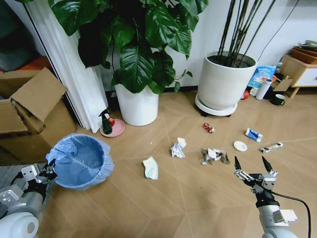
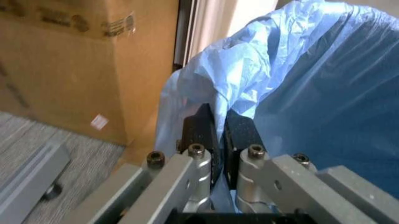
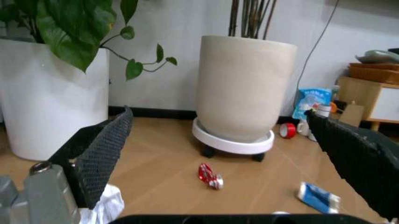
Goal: Pick up the trash bin and place the garbage on the floor into it.
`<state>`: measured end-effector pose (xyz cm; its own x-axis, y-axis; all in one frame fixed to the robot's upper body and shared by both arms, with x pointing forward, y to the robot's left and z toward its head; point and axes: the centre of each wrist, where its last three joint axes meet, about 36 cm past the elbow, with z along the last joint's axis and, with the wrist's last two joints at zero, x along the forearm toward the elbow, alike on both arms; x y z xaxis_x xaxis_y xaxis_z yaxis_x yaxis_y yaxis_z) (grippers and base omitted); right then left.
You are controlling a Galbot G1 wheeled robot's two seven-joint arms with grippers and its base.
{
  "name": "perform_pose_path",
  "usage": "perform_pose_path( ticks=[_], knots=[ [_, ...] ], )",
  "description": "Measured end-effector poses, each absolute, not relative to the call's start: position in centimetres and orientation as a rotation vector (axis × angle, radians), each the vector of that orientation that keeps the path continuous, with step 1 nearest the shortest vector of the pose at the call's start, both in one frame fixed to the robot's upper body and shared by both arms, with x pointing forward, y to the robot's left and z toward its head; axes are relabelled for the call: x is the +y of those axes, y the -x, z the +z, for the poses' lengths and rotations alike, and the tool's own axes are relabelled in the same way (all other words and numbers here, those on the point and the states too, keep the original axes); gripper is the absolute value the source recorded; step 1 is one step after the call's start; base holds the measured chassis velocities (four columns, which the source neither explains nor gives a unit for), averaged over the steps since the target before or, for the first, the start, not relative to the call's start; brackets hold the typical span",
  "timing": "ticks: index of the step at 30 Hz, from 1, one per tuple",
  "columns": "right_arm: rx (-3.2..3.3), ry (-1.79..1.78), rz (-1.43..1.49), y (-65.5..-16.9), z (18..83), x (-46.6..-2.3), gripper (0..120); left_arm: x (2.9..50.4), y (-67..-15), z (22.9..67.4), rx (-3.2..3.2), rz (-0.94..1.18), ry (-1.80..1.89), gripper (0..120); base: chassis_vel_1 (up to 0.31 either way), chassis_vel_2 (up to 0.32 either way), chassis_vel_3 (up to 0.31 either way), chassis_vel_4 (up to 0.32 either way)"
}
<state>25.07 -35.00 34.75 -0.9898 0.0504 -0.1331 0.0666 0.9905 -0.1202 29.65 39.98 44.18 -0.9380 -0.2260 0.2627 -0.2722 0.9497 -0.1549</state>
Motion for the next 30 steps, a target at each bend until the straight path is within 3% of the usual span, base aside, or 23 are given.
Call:
perform_pose_path(
  ticks=[13, 22, 26, 30],
  knots=[
    [2.999, -0.075, -0.2, -25.4, 34.2, -35.2, 100, 39.9, -29.8, 44.0, -2.858, 0.281, -0.373, 0, -0.13, 0.301, 0.127, -0.301],
    [3.004, -0.05, -0.156, -25.9, 32.9, -33.8, 100, 39.9, -29.7, 44.0, -2.853, 0.283, -0.375, 0, -0.031, 0.023, 0.032, -0.022],
    [3.05, 0.06, -0.003, -27.0, 31.6, -31.2, 100, 39.8, -29.3, 44.1, -2.849, 0.271, -0.367, 0, 0.045, -0.053, -0.042, 0.068],
    [3.202, 0.14, 0.234, -29.2, 31.0, -25.8, 100, 40.0, -28.6, 44.0, -2.835, 0.261, -0.38, 0, 0.0, 0.0, 0.0, 0.0]
  ],
)
